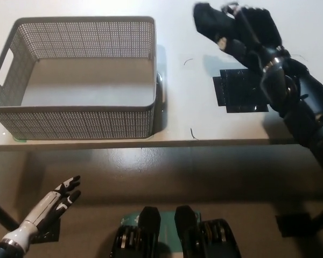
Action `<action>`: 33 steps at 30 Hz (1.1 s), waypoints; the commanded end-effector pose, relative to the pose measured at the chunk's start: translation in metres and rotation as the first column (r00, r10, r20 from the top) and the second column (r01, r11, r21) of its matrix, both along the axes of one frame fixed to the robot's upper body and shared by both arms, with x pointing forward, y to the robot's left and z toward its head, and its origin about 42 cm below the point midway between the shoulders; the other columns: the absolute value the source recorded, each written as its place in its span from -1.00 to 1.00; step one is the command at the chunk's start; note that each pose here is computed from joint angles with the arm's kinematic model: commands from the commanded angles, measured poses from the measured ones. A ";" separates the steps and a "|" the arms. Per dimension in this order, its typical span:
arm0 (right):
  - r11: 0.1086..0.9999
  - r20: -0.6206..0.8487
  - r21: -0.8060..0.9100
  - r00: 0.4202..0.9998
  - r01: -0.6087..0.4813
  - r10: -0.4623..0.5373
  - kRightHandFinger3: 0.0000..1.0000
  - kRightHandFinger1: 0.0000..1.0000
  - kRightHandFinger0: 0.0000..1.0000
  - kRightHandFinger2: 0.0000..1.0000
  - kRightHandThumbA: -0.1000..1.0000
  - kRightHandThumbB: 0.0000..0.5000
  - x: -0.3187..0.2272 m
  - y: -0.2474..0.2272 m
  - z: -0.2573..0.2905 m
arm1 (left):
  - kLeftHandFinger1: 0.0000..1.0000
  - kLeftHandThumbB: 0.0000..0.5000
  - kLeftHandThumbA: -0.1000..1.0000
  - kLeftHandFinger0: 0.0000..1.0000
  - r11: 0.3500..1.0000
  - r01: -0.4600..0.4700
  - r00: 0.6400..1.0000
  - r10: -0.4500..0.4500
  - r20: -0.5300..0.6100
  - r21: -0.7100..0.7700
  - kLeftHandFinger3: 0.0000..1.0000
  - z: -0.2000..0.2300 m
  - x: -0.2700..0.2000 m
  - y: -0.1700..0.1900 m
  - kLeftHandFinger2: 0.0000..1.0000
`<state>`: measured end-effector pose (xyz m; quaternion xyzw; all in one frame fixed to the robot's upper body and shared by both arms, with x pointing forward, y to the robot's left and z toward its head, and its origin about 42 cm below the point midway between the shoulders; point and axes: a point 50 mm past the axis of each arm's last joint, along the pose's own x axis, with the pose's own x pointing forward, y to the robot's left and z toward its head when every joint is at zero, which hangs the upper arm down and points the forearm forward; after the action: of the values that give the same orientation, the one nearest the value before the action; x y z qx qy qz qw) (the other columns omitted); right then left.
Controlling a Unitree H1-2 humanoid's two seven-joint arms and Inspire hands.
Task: Use the right hand to pick up the pencil case on the right hand side and put it into a grey container on the left side
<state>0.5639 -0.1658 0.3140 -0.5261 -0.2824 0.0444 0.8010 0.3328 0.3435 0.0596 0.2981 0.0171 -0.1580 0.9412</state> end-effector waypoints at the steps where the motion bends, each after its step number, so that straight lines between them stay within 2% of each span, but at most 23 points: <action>1: 0.977 0.291 0.006 0.935 -0.215 0.204 0.62 -0.14 -1.00 0.59 -1.00 -0.41 -0.030 0.055 0.097 | 1.00 0.54 1.00 1.00 0.999 0.017 0.998 -0.019 0.059 0.035 1.00 0.018 0.003 0.014 1.00; 3: 0.969 0.318 0.003 0.919 -0.247 0.233 0.60 -0.17 -1.00 0.56 -1.00 -0.36 -0.040 0.067 0.104 | 1.00 0.56 1.00 1.00 0.999 0.016 0.999 -0.018 0.049 0.033 1.00 0.016 0.001 0.014 1.00; 8: 0.936 0.402 -0.009 0.856 -0.352 0.325 0.57 -0.25 -1.00 0.45 -1.00 -0.49 -0.065 0.106 0.139 | 1.00 0.52 1.00 1.00 0.999 0.013 0.999 -0.015 0.036 0.044 1.00 0.012 -0.005 0.013 0.98; 11: 0.908 0.445 -0.035 0.806 -0.418 0.389 0.57 -0.30 -1.00 0.42 -1.00 -0.29 -0.077 0.133 0.165 | 1.00 0.50 1.00 1.00 0.999 0.018 0.999 -0.019 0.031 0.041 1.00 0.010 -0.006 0.013 0.98; 13: 0.904 0.444 -0.033 0.804 -0.427 0.396 0.48 -0.35 -1.00 0.44 -1.00 -0.35 -0.084 0.148 0.178 | 1.00 0.46 1.00 1.00 0.999 0.026 0.999 -0.028 0.029 0.046 1.00 0.008 -0.006 0.011 0.98; 15: 0.896 0.431 -0.034 0.802 -0.443 0.413 0.25 -0.43 -1.00 0.41 -1.00 -0.22 -0.091 0.165 0.190 | 1.00 0.43 1.00 1.00 0.999 0.031 0.999 -0.032 0.025 0.037 1.00 0.007 -0.005 0.008 0.96; 17: 0.885 0.435 -0.047 0.788 -0.463 0.435 0.20 -0.52 -1.00 0.36 -1.00 -0.16 -0.094 0.180 0.195 | 1.00 0.36 1.00 1.00 0.999 0.044 0.999 -0.045 0.027 0.029 1.00 0.006 -0.006 0.005 0.95; 19: 0.879 0.446 -0.045 0.778 -0.474 0.443 0.12 -0.62 -1.00 0.27 -1.00 -0.10 -0.093 0.196 0.196 | 1.00 0.41 1.00 1.00 0.998 0.046 0.999 -0.046 0.018 0.037 1.00 0.005 -0.006 0.003 0.96; 21: 0.873 0.432 -0.039 0.779 -0.486 0.453 0.21 -0.64 -1.00 0.36 -1.00 -0.04 -0.095 0.217 0.196 | 1.00 0.38 1.00 1.00 0.998 0.056 0.998 -0.056 0.007 0.043 1.00 0.004 -0.007 0.001 0.98; 24: 0.879 0.416 -0.040 0.792 -0.475 0.447 0.35 -0.61 -1.00 0.43 -1.00 -0.11 -0.095 0.230 0.195 | 1.00 0.30 1.00 1.00 0.998 0.055 0.998 -0.055 -0.010 0.013 1.00 0.003 -0.006 -0.003 0.97; 25: 0.878 0.411 -0.039 0.793 -0.477 0.449 0.19 -0.66 -1.00 0.33 -1.00 -0.06 -0.095 0.237 0.194 | 1.00 0.32 1.00 1.00 0.999 0.040 0.999 -0.040 -0.020 -0.022 1.00 0.002 -0.005 -0.003 0.96; 26: 0.877 0.405 -0.036 0.795 -0.479 0.451 -0.16 -0.78 -1.00 0.16 -1.00 -0.05 -0.095 0.244 0.194 | 1.00 0.33 1.00 1.00 0.998 0.036 0.999 -0.038 -0.032 -0.043 1.00 0.001 -0.004 -0.005 0.96; 28: 0.871 0.396 -0.033 0.794 -0.489 0.461 -0.49 -0.89 -1.00 0.04 -1.00 -0.04 -0.095 0.254 0.192 | 1.00 0.29 1.00 1.00 0.998 0.050 0.998 -0.052 -0.030 -0.037 1.00 0.000 -0.005 -0.007 0.96; 29: 0.866 0.388 -0.033 0.792 -0.498 0.471 -0.40 -0.86 -1.00 0.13 -1.00 -0.08 -0.094 0.263 0.189 | 1.00 0.28 1.00 1.00 0.997 0.073 0.997 -0.073 -0.016 -0.010 1.00 0.001 -0.004 -0.008 0.96; 31: 0.869 0.370 -0.025 0.802 -0.495 0.468 -0.18 -0.80 -1.00 0.22 -1.00 -0.03 -0.091 0.271 0.181 | 1.00 0.22 1.00 1.00 0.994 0.107 0.994 -0.107 -0.006 0.011 1.00 0.003 -0.003 -0.011 0.97; 33: 0.872 0.345 -0.010 0.817 -0.489 0.462 0.12 -0.74 -1.00 0.36 -1.00 -0.15 -0.087 0.277 0.172 | 1.00 0.24 1.00 1.00 0.992 0.124 0.992 -0.124 0.004 0.037 1.00 0.007 -0.001 -0.015 0.96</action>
<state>0.4988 0.0653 0.4294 -0.4343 -0.4662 0.1587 0.7542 0.3223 0.3357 0.0478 0.2955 0.0359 -0.1849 0.9366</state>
